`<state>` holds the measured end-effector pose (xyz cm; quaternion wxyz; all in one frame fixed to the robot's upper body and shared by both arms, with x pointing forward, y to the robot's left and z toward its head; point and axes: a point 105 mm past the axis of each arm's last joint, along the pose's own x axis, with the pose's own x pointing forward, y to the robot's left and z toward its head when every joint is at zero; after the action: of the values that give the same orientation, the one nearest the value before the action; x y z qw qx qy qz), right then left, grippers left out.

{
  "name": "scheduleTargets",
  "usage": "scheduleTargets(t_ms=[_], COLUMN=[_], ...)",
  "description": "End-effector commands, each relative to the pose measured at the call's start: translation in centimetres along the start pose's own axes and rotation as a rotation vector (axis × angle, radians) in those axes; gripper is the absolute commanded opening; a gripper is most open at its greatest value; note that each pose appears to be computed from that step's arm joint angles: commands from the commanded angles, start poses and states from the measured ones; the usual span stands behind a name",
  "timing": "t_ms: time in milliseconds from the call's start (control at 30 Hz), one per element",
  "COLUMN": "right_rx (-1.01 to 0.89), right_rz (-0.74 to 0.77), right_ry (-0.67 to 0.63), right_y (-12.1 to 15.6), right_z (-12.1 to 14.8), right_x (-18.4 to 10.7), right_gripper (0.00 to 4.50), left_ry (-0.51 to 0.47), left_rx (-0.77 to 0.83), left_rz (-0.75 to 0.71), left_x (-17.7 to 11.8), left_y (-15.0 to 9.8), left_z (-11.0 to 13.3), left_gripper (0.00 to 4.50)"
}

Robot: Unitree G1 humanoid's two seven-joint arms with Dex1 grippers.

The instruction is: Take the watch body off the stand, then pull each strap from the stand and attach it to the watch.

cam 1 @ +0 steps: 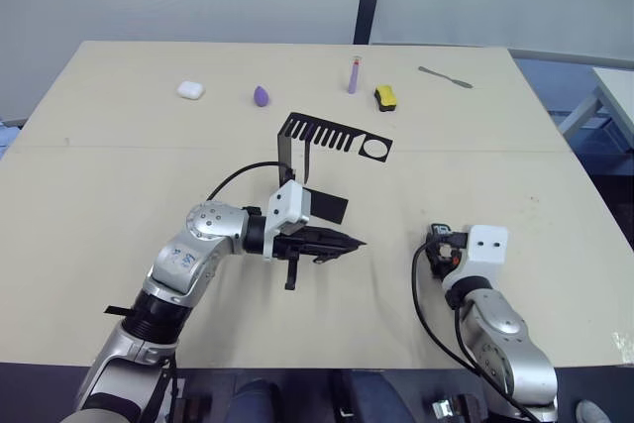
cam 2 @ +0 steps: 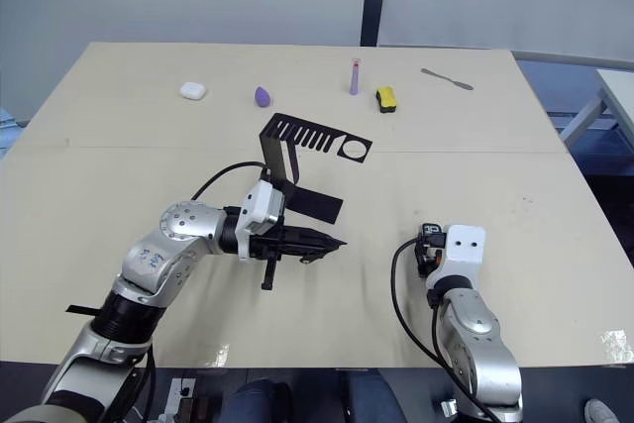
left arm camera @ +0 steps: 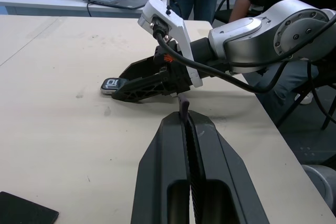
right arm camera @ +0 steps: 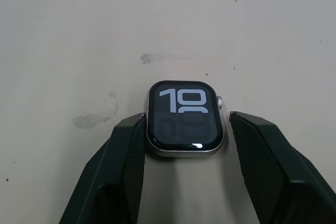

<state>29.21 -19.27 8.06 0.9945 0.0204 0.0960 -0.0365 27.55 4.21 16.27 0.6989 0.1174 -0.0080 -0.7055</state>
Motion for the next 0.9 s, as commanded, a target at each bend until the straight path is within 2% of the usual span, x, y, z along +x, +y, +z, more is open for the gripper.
scheduleTargets(t_ms=[33, 67, 167, 300, 367, 500, 600, 733, 900], right_rx=[-0.015, -0.025, -0.054, -0.14, -0.161, -0.198, -0.09, 0.114, 0.192], right_rz=[-0.002, 0.004, 0.06, 0.245, 0.377, 0.687, 0.805, 0.868, 0.917], right_ry=[0.018, 0.011, -0.015, -0.026, 0.013, 0.207, 0.307, 0.397, 0.453], right_y=[-0.1, 0.0, 0.3, 1.2, 1.9, 3.3, 4.2, 5.5, 7.0], right_z=[-0.4, -0.2, 1.1, 3.3, 3.8, 3.9, 4.3, 4.8, 4.7], right_x=[-0.1, -0.1, -0.7, -2.6, -3.6, -5.8, -6.3, -5.6, -5.0], right_gripper=[1.75, 1.51, 1.51, 1.51, 1.51, 1.51, 1.51, 1.51, 1.51], left_ry=[-0.015, -0.015, -0.009, 0.031, 0.081, 0.161, 0.187, 0.214, 0.247], left_rx=[0.047, 0.048, 0.055, 0.131, 0.22, 0.379, 0.458, 0.485, 0.528], left_rz=[0.001, 0.002, 0.007, 0.012, -0.001, -0.03, -0.041, -0.03, -0.003], left_x=[0.1, 0.1, 0.0, -0.4, -0.6, -0.5, -0.1, 0.3, 0.7], left_y=[0.1, 0.2, 0.2, 0.4, 0.4, 0.8, 1.1, 1.5, 2.2], left_z=[0.9, 0.9, 0.9, 0.7, 0.3, -0.2, -0.3, -0.7, -1.2], left_gripper=[0.0, 0.0, 0.0, 0.0, 0.0, 0.0, 0.0, 0.0, 0.0])
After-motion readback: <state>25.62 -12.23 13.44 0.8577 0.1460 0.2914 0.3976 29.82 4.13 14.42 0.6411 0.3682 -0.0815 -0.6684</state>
